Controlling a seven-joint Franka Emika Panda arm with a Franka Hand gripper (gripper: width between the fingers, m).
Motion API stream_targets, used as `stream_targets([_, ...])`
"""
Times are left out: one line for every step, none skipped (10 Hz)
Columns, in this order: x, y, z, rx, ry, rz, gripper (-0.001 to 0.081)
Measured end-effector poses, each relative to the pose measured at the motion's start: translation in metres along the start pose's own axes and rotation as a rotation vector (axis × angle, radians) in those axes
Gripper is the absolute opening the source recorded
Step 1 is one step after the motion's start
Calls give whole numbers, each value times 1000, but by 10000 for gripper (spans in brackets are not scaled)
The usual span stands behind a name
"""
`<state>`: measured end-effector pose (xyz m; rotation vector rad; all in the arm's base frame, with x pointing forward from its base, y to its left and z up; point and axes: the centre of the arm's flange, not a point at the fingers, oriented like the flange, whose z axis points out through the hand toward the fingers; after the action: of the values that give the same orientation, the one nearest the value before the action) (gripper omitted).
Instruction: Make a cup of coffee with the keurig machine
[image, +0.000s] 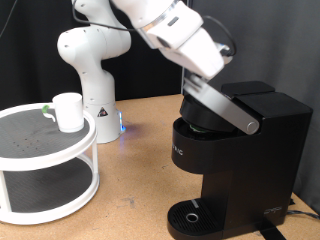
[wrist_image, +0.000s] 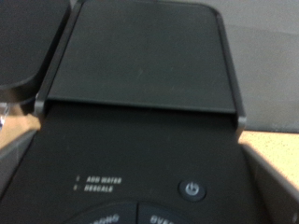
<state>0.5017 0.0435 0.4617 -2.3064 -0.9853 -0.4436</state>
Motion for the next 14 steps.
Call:
stream_targets([-8, 5, 1, 1, -2, -2, 0])
stream_targets([-15, 9, 0, 2, -2, -6, 0])
stream_targets([-20, 12, 0, 3, 0, -9, 0])
stream_targets([-25, 15, -1, 3, 1, -9, 0])
stream_targets([-30, 18, -1, 3, 1, -9, 0])
stream_targets([-33, 20, -1, 1, 1, -6, 0])
stream_targets([-36, 22, -1, -1, 2, -2, 0])
stream_targets([-38, 23, 0, -6, 2, 2, 0])
stream_targets([-40, 25, 1, -14, 0, 5, 0])
stream_targets([-43, 29, 4, -32, -6, 11, 0])
stream_targets([-46, 32, 9, -43, -19, 16, 0])
stream_targets([-50, 37, 15, -52, -31, 25, 0])
stream_targets([-51, 39, 17, -59, -33, 27, 0])
stream_targets([-50, 39, 17, -59, -33, 27, 0])
